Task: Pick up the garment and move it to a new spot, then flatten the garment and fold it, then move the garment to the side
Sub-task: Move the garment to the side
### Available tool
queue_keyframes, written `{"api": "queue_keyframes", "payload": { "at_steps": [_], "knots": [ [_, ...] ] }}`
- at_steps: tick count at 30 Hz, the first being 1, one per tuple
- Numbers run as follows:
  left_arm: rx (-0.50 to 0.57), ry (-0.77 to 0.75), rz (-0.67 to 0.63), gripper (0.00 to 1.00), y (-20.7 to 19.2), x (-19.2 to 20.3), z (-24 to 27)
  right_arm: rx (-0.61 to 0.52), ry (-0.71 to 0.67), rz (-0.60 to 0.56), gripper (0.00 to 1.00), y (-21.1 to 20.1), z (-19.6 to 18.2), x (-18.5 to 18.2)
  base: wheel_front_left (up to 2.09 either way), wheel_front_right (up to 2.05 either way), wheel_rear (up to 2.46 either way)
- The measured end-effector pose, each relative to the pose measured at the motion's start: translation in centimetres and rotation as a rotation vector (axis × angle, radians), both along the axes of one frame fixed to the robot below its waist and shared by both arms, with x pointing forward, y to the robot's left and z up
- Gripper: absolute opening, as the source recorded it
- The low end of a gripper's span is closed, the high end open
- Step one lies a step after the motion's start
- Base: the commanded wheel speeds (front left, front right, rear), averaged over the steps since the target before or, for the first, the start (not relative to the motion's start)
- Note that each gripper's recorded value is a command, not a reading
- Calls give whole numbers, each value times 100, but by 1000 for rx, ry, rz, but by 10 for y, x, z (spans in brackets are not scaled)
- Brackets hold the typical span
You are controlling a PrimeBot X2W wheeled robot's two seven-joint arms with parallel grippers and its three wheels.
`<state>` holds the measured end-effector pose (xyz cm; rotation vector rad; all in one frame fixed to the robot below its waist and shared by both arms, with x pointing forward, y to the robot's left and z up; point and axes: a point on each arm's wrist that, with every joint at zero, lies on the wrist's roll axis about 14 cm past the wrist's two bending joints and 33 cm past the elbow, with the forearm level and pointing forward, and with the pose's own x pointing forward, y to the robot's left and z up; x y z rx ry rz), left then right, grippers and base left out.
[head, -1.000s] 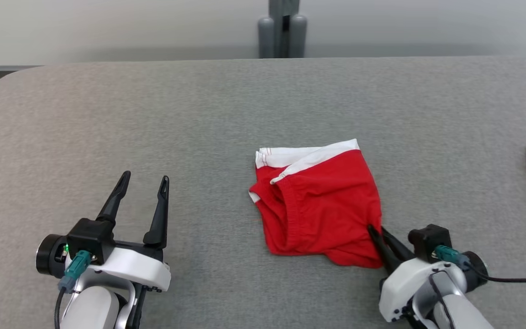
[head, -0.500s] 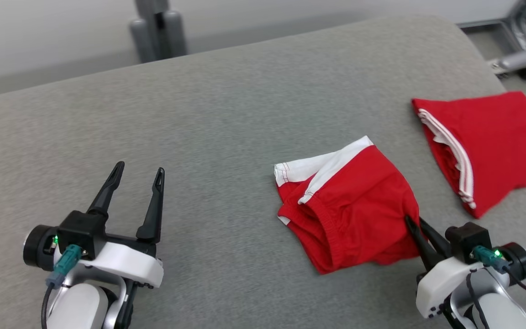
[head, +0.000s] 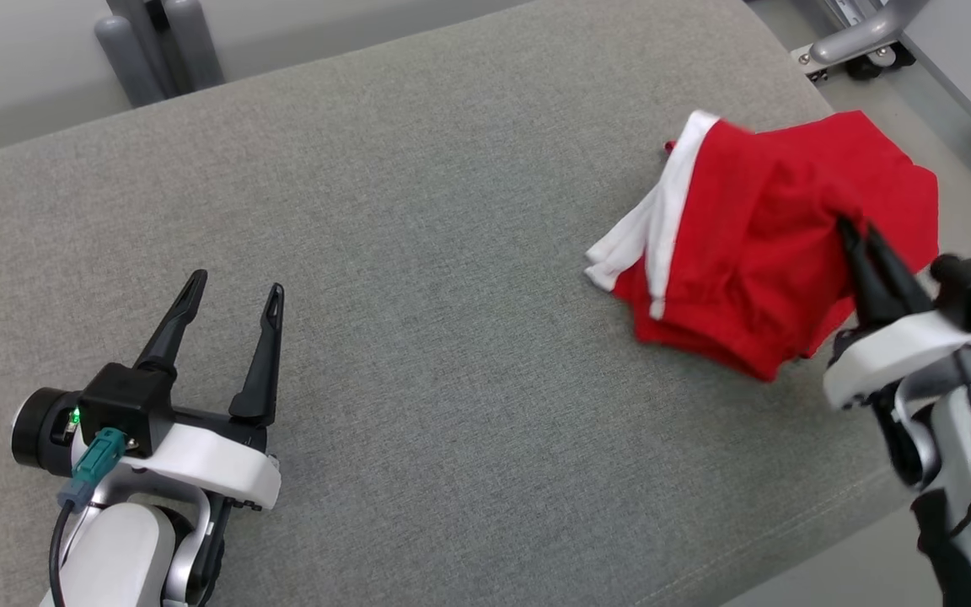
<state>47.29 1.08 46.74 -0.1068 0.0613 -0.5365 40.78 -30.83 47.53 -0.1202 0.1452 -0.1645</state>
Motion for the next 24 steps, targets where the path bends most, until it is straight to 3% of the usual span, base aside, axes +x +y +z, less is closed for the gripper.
{"api": "queue_keyframes", "payload": {
  "at_steps": [4,12,13,14,15,24],
  "knots": [
    [5,20,-2,100,1,1,-8,34,-40,-96,0,-31,6,10,0,0,0],
    [15,52,5,100,9,2,-20,100,42,-275,0,-82,-26,5,0,0,0],
    [16,51,5,100,11,3,-21,103,50,-281,21,-84,-29,7,0,0,0],
    [20,53,7,100,12,3,-22,111,58,-292,30,-86,-33,7,0,0,0],
    [23,57,10,100,14,3,-25,120,70,-308,100,-89,-37,7,0,0,0],
    [22,58,21,100,19,2,-23,154,147,-362,100,-94,-64,-9,0,0,0]
  ]
}}
